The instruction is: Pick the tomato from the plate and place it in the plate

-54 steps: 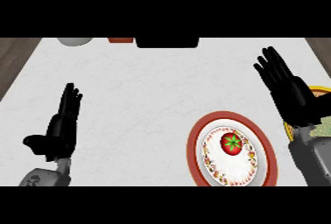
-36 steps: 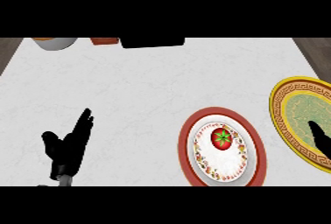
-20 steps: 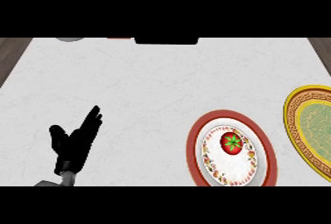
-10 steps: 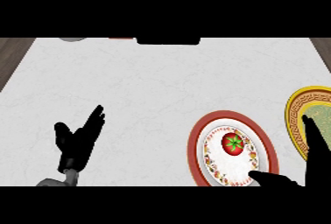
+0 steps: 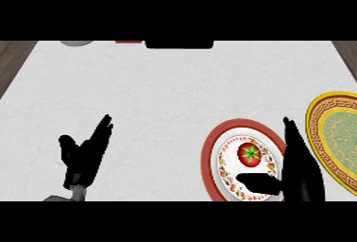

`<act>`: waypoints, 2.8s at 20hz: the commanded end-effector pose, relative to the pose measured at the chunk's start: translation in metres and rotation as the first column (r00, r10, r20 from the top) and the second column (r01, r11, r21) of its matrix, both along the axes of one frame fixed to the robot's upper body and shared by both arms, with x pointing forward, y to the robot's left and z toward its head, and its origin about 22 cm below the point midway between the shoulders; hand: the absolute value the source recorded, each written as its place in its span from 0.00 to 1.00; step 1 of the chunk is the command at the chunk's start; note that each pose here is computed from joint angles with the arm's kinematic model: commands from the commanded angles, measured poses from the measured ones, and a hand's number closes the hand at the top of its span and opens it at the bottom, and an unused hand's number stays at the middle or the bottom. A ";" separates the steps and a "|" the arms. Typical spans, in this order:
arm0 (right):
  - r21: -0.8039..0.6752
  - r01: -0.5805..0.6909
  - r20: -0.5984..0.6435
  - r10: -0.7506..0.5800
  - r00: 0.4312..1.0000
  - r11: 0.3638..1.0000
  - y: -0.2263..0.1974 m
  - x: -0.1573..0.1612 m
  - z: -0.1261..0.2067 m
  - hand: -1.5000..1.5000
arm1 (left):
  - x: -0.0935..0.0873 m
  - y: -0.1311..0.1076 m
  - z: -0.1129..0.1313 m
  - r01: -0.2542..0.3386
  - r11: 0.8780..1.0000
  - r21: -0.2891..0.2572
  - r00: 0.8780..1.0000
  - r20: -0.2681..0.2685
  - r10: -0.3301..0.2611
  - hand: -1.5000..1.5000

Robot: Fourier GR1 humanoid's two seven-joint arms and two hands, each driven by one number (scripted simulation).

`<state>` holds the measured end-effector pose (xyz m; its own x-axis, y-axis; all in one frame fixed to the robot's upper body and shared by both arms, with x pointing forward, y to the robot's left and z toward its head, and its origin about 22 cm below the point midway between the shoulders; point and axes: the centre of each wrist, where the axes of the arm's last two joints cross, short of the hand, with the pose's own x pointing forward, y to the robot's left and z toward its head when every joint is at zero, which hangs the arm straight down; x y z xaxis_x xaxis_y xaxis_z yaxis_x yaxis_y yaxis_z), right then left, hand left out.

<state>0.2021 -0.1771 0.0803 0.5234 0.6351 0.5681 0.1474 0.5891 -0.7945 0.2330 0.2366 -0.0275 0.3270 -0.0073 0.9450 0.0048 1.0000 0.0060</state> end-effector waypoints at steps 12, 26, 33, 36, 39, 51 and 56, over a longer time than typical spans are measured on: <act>-0.090 0.117 -0.158 -0.130 0.979 0.989 0.006 0.025 -0.028 0.00 | 0.001 0.003 -0.013 -0.003 1.000 0.002 1.000 -0.026 0.003 0.50; -0.084 -0.028 -0.299 0.001 0.954 0.996 0.022 0.047 -0.058 1.00 | 0.019 0.004 -0.003 -0.010 1.000 0.010 0.999 -0.045 0.010 0.50; -0.176 -0.042 -0.246 -0.002 0.969 0.983 -0.002 0.031 -0.056 1.00 | -0.016 0.004 -0.008 -0.017 1.000 0.006 0.999 -0.052 0.018 0.50; -0.221 -0.029 -0.227 -0.023 0.974 0.975 0.005 0.027 -0.077 1.00 | -0.013 0.003 -0.025 -0.019 1.000 -0.016 0.999 -0.050 0.019 0.50; -0.265 0.027 -0.044 -0.040 0.998 0.964 0.021 0.030 -0.066 1.00 | -0.005 0.017 0.000 -0.011 1.000 0.001 0.999 -0.045 0.011 0.50; -0.295 -0.184 0.389 0.294 0.873 0.938 0.080 -0.062 0.009 1.00 | 0.000 0.022 -0.002 -0.011 1.000 0.003 0.999 -0.049 0.011 0.50; -0.195 -0.025 0.522 0.126 0.844 0.980 0.044 -0.077 0.008 1.00 | -0.004 0.008 0.001 0.004 1.000 -0.011 0.998 -0.069 -0.004 0.50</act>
